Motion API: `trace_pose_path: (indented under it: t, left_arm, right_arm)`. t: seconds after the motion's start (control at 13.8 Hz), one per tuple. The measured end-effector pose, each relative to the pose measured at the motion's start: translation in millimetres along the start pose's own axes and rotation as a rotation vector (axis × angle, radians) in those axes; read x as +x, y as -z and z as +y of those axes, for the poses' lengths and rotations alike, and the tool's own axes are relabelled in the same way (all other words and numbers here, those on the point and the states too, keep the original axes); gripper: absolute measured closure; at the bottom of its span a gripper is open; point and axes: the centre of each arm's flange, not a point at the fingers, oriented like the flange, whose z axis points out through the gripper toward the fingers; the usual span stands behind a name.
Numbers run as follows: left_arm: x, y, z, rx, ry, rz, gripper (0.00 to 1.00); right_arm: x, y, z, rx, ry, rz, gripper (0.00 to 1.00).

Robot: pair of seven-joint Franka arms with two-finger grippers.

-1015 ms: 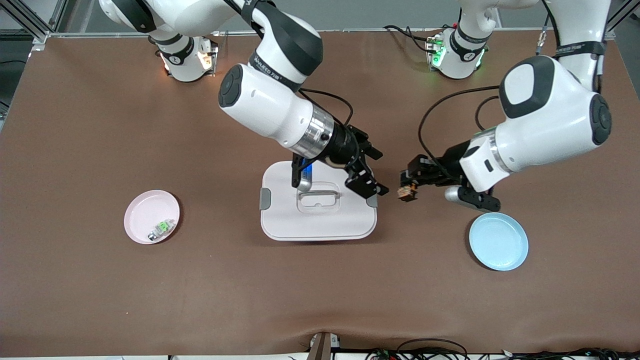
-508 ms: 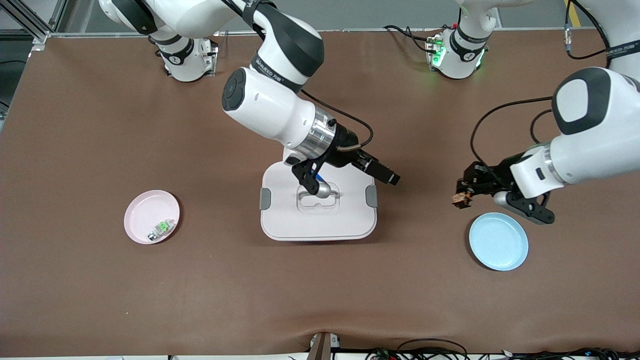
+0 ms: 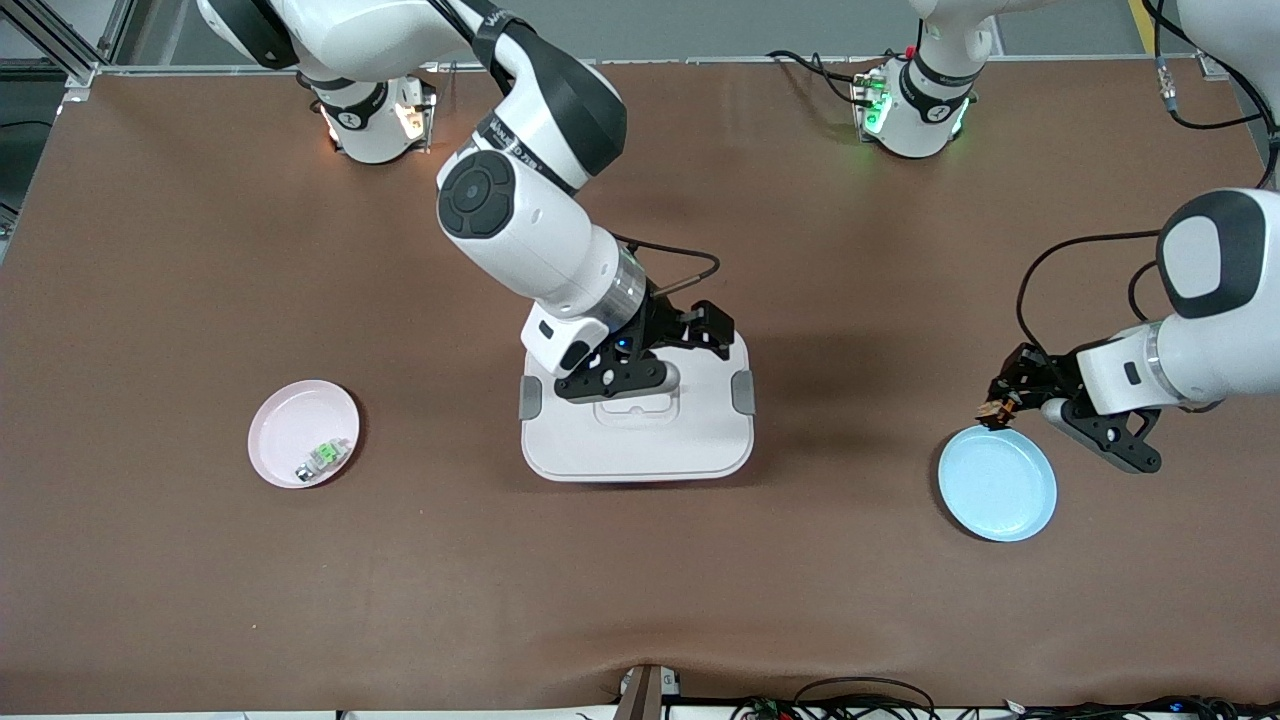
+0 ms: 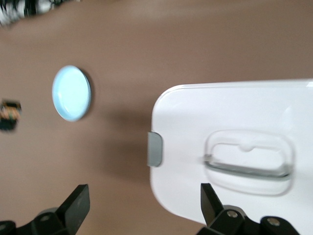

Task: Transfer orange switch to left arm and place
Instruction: 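Lower the switch onto the blue plate with the left gripper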

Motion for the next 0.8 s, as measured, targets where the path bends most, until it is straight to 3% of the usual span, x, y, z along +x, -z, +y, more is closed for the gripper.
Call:
trace_pose_path:
  t: [0.36, 0.51, 0.8]
  left_arm:
    - [-7.6, -44.1, -48.2, 0.098, -0.165, -0.093, 0.63]
    - [-5.6, -60.3, -62.6, 0.129, -0.253, -0.099, 0.63]
    - [-9.6, -95.0, -105.1, 0.150, -0.461, -0.071, 0.63]
  right_arm:
    - [-6.7, 16.1, 16.2, -0.209, 0.450, -0.060, 0.00]
    - [-10.9, 37.9, 17.2, -0.255, 0.593, -0.089, 0.00]
    - [-4.0, 101.0, 55.2, -0.295, 0.594, -0.146, 0.00]
